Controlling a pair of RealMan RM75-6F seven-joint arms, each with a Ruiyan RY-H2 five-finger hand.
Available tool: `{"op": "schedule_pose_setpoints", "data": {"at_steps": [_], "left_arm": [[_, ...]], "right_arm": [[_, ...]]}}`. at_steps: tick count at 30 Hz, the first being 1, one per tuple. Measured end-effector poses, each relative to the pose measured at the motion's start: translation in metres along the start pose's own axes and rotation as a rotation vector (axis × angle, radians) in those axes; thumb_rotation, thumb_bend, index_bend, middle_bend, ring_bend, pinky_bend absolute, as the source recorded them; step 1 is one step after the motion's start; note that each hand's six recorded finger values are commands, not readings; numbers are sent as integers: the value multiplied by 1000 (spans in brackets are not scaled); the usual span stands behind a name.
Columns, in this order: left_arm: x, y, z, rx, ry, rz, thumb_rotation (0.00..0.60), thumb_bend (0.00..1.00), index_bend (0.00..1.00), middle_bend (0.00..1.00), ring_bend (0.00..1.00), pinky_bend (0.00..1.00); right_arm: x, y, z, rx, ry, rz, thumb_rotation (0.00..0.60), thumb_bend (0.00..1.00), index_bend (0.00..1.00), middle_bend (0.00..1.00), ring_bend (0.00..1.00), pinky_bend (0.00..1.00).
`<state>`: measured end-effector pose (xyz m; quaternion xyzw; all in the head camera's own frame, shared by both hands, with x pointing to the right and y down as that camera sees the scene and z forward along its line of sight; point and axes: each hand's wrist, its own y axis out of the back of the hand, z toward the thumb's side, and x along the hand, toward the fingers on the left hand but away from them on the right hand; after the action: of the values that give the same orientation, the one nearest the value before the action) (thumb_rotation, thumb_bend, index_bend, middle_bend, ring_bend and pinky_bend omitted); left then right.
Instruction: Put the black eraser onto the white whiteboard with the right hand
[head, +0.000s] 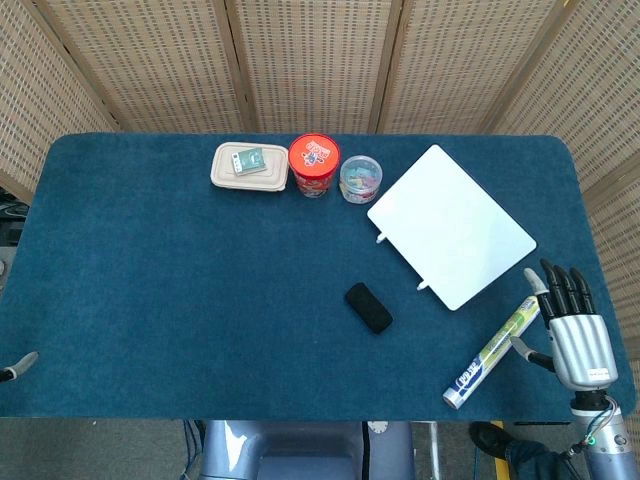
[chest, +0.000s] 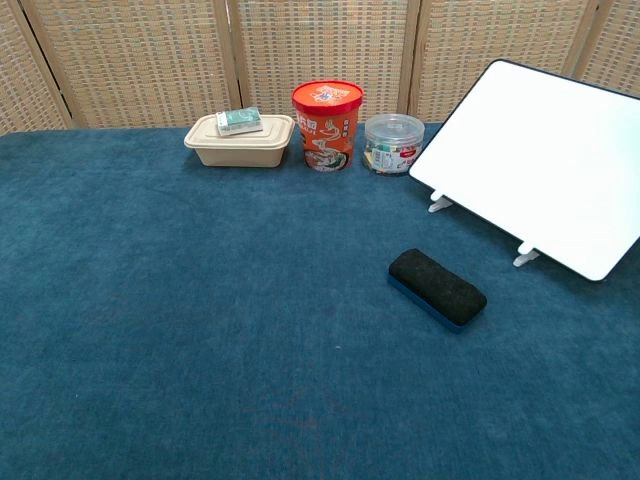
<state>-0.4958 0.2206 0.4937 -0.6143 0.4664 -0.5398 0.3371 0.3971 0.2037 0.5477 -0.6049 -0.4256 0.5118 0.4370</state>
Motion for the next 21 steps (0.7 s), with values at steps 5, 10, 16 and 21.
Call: {"op": "schedule_pose_setpoints", "data": {"at_steps": [5,10,16,21], "left_arm": [[0,-1,0,4,-2,-7,600,0,0,0,0,0],[-2,-1,1,1,-5,-6,600,0,0,0,0,0],[1,-5,0,13,0,-23,600,0,0,0,0,0],[5,-9,2,30,8,-30,600,0,0,0,0,0]], "right_arm": [[1,-4,-4,3,-17,39,600,0,0,0,0,0],[1,-8,2,-38,7,67,600,0,0,0,0,0],[-15,-19,28,-74,173,147,600,0,0,0,0,0],[-38,-34,60,-13,388,259,600,0,0,0,0,0]]}}
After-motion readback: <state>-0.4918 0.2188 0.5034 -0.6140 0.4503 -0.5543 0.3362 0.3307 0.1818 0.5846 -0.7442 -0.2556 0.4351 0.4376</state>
